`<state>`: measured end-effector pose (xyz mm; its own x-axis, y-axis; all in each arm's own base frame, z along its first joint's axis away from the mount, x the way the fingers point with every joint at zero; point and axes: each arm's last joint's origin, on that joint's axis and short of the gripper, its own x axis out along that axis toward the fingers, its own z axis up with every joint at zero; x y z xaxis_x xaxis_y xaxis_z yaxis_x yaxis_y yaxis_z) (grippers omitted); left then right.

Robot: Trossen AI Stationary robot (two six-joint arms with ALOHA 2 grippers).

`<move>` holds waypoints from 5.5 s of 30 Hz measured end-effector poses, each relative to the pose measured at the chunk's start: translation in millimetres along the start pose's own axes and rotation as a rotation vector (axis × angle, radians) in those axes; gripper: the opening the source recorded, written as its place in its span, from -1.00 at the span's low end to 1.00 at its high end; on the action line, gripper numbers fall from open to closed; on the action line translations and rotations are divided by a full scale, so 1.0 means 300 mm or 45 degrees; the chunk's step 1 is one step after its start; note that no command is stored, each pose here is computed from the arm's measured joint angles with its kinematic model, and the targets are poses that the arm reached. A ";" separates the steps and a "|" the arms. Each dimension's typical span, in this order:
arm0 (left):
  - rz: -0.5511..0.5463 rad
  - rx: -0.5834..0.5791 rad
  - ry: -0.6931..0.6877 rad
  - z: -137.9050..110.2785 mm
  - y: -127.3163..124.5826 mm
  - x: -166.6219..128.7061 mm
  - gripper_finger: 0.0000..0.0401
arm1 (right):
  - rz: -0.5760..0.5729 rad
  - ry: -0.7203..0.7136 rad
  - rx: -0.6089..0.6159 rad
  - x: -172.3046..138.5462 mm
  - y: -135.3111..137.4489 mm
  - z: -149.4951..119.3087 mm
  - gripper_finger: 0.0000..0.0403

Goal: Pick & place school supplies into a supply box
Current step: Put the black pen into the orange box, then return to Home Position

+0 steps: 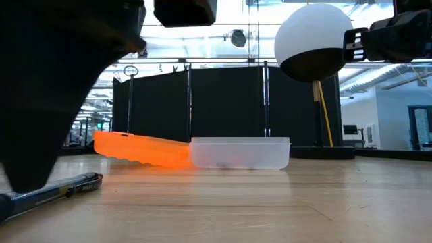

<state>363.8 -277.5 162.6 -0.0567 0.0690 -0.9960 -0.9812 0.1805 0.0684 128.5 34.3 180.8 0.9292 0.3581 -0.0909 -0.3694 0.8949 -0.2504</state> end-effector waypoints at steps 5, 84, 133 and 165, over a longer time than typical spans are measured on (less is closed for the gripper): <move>-0.020 -0.004 0.007 0.004 -0.008 0.000 -0.01 | 0.002 0.009 0.025 0.000 0.001 -0.002 -1.00; -0.232 0.348 0.029 0.947 -0.175 -0.031 -0.41 | 0.011 0.063 0.229 0.000 0.004 -0.015 -1.00; -1.546 1.334 -1.724 0.834 0.779 -0.083 -0.99 | -0.112 -0.245 0.224 -0.045 -0.044 0.013 -1.00; -1.283 1.470 -1.990 0.719 0.915 0.064 -1.00 | -0.349 -0.363 0.255 -0.123 -0.051 0.010 -1.00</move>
<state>133.2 -15.1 174.7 0.9964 0.0101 0.0845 -0.0342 0.9568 0.2887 99.7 8.1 191.0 0.9640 0.1346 0.2292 -0.1302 0.9909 -0.0344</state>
